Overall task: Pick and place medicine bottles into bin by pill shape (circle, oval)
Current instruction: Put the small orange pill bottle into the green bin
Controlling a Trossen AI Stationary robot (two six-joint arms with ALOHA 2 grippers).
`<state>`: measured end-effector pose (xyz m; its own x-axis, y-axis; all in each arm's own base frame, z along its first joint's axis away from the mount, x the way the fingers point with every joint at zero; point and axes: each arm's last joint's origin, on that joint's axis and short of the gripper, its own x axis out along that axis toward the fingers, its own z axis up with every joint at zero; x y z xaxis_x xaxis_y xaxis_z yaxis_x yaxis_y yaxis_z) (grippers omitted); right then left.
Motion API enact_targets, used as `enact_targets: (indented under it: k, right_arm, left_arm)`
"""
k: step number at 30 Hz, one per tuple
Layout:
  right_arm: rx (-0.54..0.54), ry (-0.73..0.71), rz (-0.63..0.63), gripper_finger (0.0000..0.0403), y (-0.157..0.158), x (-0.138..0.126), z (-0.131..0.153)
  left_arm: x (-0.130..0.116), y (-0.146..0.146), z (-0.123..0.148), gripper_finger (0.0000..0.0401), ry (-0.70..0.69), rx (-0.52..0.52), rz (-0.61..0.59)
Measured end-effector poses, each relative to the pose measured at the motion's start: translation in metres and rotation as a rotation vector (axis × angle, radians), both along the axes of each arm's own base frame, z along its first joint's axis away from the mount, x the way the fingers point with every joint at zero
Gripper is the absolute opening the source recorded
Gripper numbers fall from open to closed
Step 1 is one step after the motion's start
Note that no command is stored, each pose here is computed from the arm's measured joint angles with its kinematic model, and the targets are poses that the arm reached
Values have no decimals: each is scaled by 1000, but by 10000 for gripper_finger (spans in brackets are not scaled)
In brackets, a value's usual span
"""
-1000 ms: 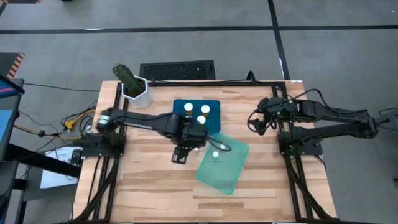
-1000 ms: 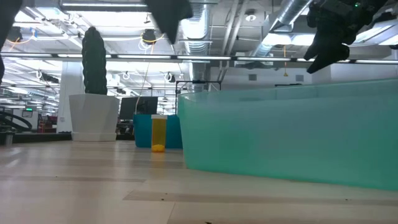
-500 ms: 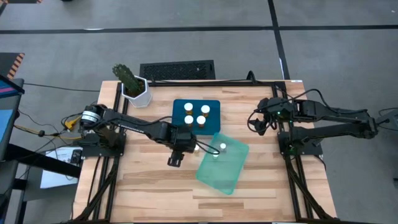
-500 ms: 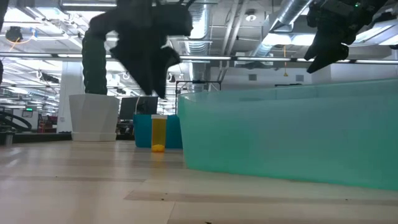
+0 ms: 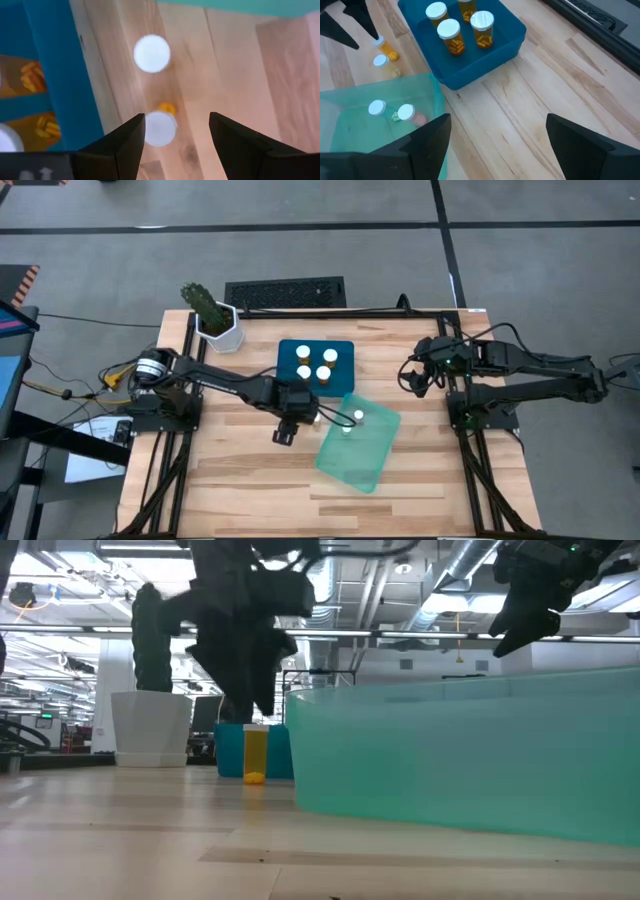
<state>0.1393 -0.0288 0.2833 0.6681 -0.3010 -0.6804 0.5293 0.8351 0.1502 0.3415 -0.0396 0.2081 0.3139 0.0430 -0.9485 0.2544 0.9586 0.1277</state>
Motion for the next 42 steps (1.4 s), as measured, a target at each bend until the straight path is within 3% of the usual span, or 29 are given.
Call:
enact_targets:
  k: [7,24,42]
  right_arm:
    - [0,3,0,333,0,0,0]
    - [-11,16,13,333,0,-1,-1]
    - [-11,16,13,333,0,-1,-1]
  left_arm:
    - [9,2,-13,215,-4,14,5]
    - [5,12,-16,213,52,8,4]
    - [4,12,-16,108,56,-14,47]
